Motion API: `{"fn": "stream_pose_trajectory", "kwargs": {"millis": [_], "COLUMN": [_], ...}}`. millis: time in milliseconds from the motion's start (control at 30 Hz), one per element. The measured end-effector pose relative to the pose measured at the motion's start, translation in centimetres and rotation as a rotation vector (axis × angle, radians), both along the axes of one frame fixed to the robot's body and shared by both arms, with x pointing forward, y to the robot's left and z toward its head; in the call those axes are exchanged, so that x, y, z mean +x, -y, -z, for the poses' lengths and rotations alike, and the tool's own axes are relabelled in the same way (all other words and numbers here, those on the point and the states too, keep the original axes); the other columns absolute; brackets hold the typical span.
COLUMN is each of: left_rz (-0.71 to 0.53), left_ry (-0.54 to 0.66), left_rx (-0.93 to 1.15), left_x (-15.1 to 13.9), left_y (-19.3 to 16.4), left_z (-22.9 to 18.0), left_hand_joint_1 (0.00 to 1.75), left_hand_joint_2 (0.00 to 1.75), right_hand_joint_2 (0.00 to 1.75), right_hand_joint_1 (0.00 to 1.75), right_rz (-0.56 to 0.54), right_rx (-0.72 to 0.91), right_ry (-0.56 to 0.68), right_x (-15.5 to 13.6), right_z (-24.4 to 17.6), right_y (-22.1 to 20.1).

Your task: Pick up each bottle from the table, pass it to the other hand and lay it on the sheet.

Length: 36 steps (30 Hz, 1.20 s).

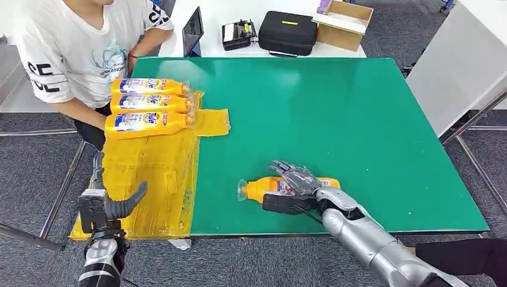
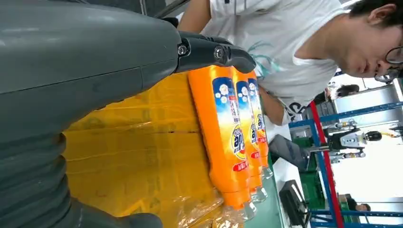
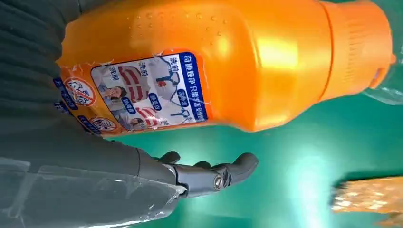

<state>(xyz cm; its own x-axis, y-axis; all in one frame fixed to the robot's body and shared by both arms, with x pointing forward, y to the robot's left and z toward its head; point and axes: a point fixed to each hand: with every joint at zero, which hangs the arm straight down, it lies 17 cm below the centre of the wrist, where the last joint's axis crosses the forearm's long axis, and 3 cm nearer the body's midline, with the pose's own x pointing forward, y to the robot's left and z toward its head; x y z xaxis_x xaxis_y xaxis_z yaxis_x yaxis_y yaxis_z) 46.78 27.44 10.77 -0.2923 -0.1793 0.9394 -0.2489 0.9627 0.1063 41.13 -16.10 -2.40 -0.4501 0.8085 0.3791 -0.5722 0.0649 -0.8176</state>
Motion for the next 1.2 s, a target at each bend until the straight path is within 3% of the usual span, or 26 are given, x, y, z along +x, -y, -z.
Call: {"fn": "stream_pose_trajectory", "kwargs": {"millis": [367,967,1200], "left_rz": [0.007,0.016,0.029], "left_ry": [-0.006,-0.014,-0.015], "left_rx": [-0.006,-0.015,-0.026], "left_x": [-0.1,-0.3,-0.4], "left_y": [0.1,0.4,0.9], "left_z": [0.2,0.6,0.6], "left_hand_joint_1": [0.0,0.0,0.0], "left_hand_joint_2": [1.75,1.75,1.75], "right_hand_joint_2": [1.75,1.75,1.75], "right_hand_joint_1": [0.0,0.0,0.0], "right_rz": [0.005,0.011,0.015], "right_rx": [-0.04,0.025,0.101], "right_ry": [0.017,0.113,0.299], "right_x": [-1.5,-2.3,-0.9], "right_z": [0.2,-1.6,-5.4], "right_y": [2.3,0.2,-3.3]}}
